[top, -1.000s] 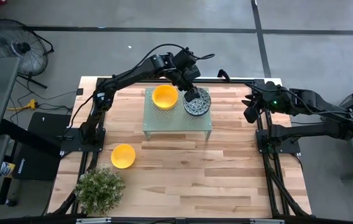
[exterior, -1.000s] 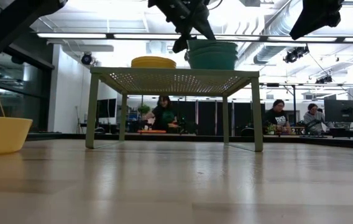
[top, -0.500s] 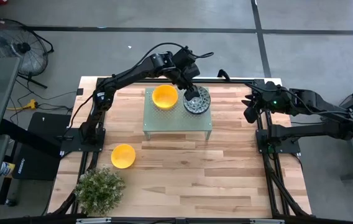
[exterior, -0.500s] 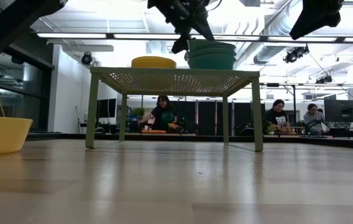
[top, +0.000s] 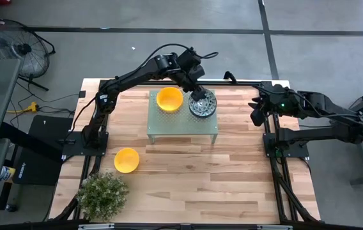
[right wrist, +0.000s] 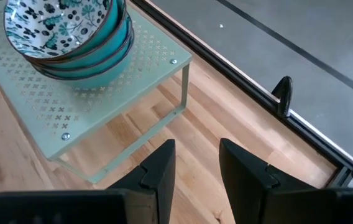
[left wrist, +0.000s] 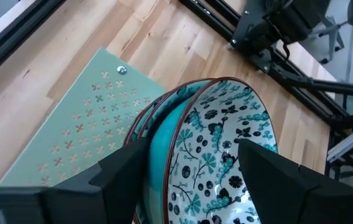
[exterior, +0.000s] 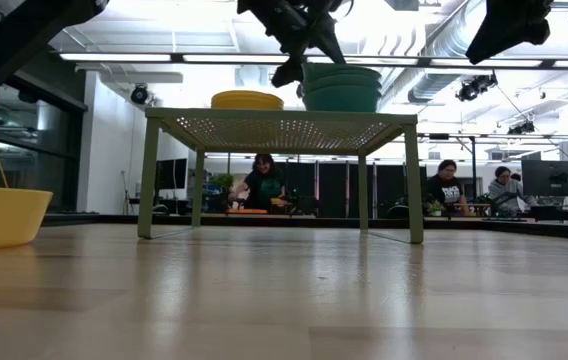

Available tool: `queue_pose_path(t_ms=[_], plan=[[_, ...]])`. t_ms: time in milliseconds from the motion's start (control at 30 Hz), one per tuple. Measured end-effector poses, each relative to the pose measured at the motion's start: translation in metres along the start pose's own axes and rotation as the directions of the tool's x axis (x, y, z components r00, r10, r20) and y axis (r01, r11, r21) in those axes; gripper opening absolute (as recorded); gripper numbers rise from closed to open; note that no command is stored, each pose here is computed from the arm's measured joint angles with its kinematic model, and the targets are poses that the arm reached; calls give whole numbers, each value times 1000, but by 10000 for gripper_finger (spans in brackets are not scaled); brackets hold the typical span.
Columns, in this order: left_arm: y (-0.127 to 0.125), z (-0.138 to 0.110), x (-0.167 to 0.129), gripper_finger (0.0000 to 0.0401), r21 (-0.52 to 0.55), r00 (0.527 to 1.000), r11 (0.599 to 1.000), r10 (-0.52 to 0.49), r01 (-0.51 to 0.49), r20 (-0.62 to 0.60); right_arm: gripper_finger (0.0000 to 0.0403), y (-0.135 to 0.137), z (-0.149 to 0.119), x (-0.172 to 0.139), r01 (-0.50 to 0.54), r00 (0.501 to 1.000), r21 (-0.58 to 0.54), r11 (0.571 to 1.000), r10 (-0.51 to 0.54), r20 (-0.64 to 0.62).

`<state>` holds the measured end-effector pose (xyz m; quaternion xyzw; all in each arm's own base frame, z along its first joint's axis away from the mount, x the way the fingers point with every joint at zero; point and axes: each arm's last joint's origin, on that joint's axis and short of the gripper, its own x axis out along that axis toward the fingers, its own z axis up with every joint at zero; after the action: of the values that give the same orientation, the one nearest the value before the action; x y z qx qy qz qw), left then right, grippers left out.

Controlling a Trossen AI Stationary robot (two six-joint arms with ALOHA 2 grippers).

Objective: Pick & Place Mini bowls
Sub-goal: Stack the blue bowl on top of the blue bowls on the shelf

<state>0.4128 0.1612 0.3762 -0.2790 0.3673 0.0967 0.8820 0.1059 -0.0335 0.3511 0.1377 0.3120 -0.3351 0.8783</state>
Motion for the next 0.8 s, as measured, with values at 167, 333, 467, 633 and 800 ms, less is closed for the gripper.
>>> queue_pose_path(t_ms=[167,333,467,633,800], plan=[[0,0,0,250,-57,1000,998,-1,1,2,113,0,0,0,-12,1000,39,999,13,-5],[-1,4,0,250,-71,999,997,-20,23,40,113,1,0,0,-19,1000,48,999,20,-8],[0,9,-2,250,-65,996,997,-42,47,73,113,1,0,0,-18,1000,48,999,18,-7],[4,10,-2,250,-55,996,998,-5,9,87,113,0,0,0,-15,1000,47,999,16,-6],[8,11,-3,250,1,992,998,63,-63,110,113,0,0,0,-15,1000,38,999,15,-6]])
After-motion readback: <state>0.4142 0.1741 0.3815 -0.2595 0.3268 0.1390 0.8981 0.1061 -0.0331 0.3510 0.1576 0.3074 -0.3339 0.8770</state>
